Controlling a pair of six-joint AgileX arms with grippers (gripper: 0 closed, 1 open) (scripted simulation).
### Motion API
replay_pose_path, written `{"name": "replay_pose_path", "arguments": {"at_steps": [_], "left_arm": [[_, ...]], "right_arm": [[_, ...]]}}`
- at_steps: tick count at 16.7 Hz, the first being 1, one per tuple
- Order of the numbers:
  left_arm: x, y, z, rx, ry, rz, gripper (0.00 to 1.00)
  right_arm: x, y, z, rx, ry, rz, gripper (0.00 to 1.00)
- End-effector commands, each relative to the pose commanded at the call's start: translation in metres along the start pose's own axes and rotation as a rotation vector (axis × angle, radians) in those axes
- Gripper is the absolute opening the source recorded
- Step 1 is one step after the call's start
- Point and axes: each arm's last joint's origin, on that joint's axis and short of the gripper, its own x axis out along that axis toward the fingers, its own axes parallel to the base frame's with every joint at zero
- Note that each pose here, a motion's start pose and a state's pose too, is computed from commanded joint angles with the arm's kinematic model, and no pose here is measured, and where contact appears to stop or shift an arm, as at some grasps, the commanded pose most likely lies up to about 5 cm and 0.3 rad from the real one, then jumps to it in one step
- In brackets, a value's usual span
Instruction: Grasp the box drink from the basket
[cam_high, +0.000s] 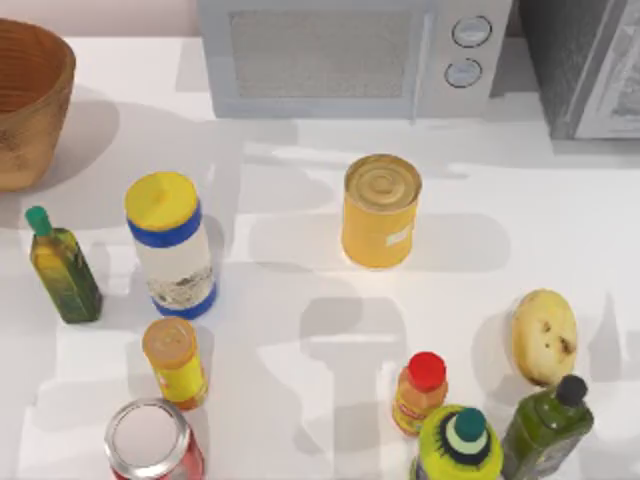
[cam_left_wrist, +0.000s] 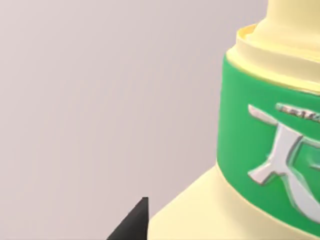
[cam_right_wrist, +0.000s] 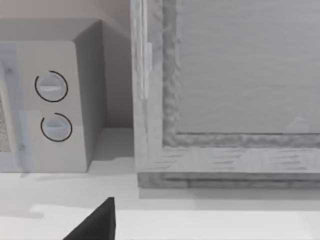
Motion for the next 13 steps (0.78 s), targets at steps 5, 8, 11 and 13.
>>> {"name": "replay_pose_path", "arguments": {"at_steps": [5, 8, 11, 13], "left_arm": [[-0.004, -0.001, 0.022, 0.004, -0.015, 0.0, 0.0], [-0.004, -0.001, 0.02, 0.005, -0.012, 0.001, 0.0], [-0.018, -0.009, 0.023, -0.007, 0.009, 0.002, 0.0], [-0.039, -0.021, 0.03, -0.013, 0.019, 0.002, 0.0]], "right_arm": [[0.0, 0.0, 0.0, 0.0, 0.0, 0.0, 1.0], [0.0, 0.0, 0.0, 0.0, 0.0, 0.0, 1.0], [0.0, 0.0, 0.0, 0.0, 0.0, 0.0, 1.0], [0.0, 0.0, 0.0, 0.0, 0.0, 0.0, 1.0]]}}
